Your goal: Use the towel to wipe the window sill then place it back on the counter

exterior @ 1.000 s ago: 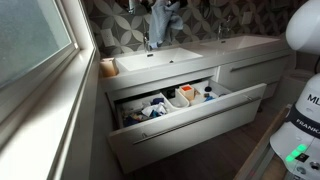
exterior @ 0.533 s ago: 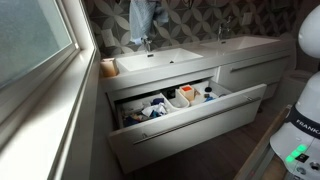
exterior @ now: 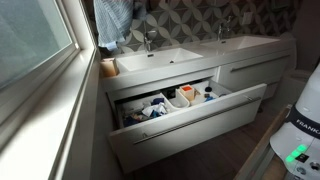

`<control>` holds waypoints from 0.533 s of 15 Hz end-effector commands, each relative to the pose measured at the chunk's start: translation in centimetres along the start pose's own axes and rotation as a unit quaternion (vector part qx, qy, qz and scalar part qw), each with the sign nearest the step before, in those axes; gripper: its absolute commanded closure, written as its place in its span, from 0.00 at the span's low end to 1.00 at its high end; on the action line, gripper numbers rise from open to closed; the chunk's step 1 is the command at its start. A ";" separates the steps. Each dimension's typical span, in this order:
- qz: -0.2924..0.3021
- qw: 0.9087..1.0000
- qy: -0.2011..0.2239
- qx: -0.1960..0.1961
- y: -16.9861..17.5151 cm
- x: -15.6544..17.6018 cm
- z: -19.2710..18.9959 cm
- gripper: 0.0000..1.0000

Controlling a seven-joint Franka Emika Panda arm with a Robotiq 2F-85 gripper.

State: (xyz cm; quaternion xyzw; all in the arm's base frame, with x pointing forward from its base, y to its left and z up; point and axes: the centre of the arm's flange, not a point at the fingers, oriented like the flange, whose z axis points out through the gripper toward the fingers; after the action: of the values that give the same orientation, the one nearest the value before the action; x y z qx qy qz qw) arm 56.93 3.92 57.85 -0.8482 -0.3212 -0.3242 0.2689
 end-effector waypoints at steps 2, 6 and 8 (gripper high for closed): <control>0.003 1.000 -0.001 0.001 0.1 -0.2 0.1 0.71; 0.003 1.000 -0.011 -0.005 0.9 -0.1 0.0 0.93; -0.023 0.999 -0.030 0.001 0.7 1.8 1.9 0.93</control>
State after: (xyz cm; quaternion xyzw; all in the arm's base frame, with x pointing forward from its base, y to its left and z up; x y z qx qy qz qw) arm 57.20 3.14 57.18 -0.8528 -0.3195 -0.3179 0.2639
